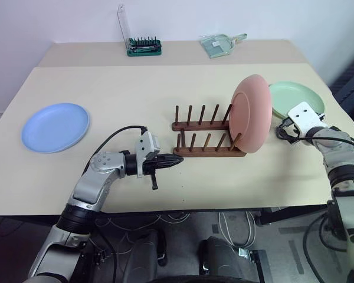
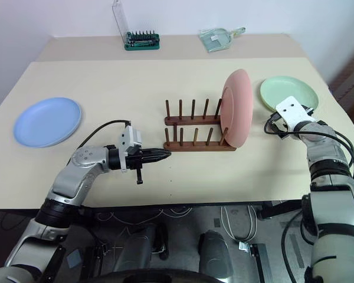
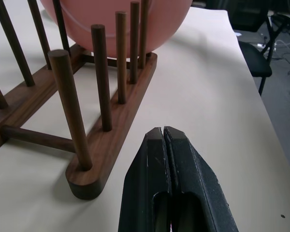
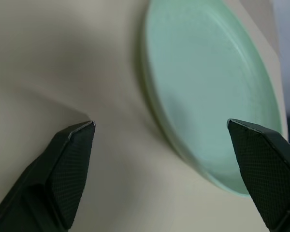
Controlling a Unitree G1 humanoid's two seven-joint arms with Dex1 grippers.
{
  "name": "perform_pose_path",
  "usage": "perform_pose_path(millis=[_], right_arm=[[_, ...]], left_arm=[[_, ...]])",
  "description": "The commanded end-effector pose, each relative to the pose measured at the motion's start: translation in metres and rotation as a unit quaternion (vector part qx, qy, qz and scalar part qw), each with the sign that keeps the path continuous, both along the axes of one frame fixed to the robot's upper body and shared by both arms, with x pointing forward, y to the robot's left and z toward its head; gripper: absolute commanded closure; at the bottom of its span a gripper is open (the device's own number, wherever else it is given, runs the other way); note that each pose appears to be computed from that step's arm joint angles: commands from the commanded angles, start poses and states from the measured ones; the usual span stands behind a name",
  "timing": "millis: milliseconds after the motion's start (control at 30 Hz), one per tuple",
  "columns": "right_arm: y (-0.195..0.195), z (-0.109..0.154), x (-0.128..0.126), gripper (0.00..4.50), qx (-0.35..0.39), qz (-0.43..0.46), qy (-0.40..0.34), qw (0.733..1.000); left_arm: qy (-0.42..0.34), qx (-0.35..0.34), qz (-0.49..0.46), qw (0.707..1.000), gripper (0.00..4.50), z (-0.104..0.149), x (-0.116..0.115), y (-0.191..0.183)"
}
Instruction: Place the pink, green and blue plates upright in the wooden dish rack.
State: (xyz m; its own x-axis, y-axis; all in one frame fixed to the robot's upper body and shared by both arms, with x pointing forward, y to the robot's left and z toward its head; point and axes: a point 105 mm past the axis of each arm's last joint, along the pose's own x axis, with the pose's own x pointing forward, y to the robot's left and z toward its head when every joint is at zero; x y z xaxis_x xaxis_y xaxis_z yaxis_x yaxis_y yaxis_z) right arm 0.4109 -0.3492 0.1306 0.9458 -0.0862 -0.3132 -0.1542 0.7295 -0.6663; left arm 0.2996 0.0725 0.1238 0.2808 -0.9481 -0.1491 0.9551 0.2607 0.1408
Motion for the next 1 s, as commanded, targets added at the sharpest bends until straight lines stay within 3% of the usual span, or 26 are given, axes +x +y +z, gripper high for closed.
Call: perform_pose_path(millis=[33, 267, 733, 1000], right_arm=[[-0.010, -0.001, -0.001, 0.90, -0.016, -0.031, 0.000, 0.999], [-0.013, -0.008, -0.005, 4.47, -0.016, -0.033, 0.004, 0.999], [-0.021, 0.009, -0.024, 4.47, -0.042, 0.021, -0.051, 0.998], [0.018, 0.009, -0.060, 4.47, 0.011, 0.126, -0.051, 0.991]], left_arm=[[-0.017, -0.012, 0.001, 1.000, 4.50, 0.011, -0.002, 0.000], [-0.015, -0.013, 0.008, 1.000, 4.50, 0.009, -0.003, 0.002], [-0.009, -0.009, 0.005, 1.000, 4.50, -0.002, -0.002, 0.007], [-0.008, -0.009, -0.004, 1.000, 4.50, -0.001, -0.003, 0.002]])
